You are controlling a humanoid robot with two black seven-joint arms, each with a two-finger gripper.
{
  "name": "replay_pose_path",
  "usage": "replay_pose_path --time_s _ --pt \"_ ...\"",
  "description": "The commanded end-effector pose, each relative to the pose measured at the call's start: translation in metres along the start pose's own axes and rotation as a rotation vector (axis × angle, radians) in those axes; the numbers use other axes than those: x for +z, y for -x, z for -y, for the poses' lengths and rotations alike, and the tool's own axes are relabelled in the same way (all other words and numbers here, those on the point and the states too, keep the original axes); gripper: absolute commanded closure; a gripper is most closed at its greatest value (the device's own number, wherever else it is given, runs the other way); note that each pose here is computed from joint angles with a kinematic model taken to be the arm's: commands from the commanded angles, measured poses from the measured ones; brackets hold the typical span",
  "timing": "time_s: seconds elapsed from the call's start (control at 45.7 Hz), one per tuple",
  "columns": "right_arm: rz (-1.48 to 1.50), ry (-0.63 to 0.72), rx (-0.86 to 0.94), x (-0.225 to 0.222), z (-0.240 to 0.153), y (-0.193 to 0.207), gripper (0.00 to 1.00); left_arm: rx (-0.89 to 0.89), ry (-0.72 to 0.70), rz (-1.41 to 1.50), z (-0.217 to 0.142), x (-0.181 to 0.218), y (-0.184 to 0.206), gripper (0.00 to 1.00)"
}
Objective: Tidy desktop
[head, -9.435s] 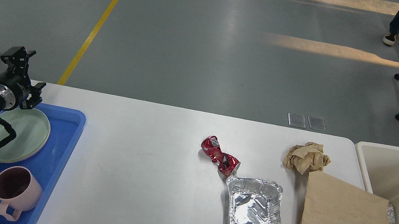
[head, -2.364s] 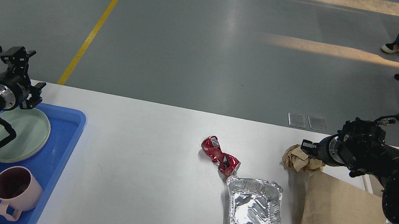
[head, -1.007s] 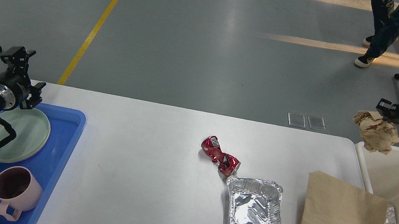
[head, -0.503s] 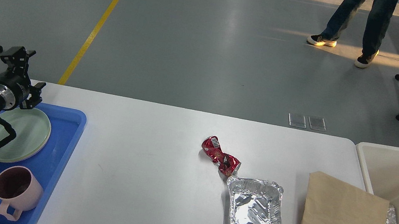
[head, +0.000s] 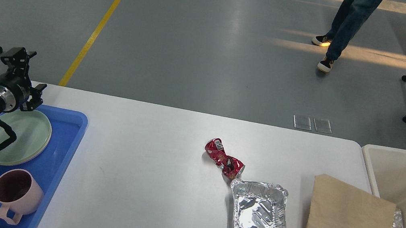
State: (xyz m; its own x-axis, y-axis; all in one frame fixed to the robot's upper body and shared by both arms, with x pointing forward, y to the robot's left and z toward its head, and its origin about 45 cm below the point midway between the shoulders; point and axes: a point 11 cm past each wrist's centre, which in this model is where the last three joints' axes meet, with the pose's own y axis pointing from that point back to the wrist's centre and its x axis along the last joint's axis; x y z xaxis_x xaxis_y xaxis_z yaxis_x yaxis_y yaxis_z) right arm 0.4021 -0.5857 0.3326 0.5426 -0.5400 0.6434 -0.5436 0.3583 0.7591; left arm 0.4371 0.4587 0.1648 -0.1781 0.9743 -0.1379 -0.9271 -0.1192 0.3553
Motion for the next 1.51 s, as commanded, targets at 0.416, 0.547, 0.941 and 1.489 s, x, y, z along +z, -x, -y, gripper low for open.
replay_pose_path --time_s 0.416,0.547,0.941,1.489 --pt "0.082 0.039 -0.083 0.045 -0.002 0.015 1.00 0.001 0.000 0.000 0.000 0.000 0.000 0.04" --pt "0.088 0.055 -0.092 0.054 0.000 0.019 1.00 -0.001 0.000 0.000 0.000 0.000 0.000 0.04" --pt "0.096 0.081 -0.131 0.067 0.013 0.039 1.00 -0.001 0.000 0.000 0.000 0.000 0.000 0.04" --pt "0.093 0.084 -0.096 0.069 0.011 0.032 0.95 -0.001 -0.001 0.000 0.000 0.000 0.000 0.04"
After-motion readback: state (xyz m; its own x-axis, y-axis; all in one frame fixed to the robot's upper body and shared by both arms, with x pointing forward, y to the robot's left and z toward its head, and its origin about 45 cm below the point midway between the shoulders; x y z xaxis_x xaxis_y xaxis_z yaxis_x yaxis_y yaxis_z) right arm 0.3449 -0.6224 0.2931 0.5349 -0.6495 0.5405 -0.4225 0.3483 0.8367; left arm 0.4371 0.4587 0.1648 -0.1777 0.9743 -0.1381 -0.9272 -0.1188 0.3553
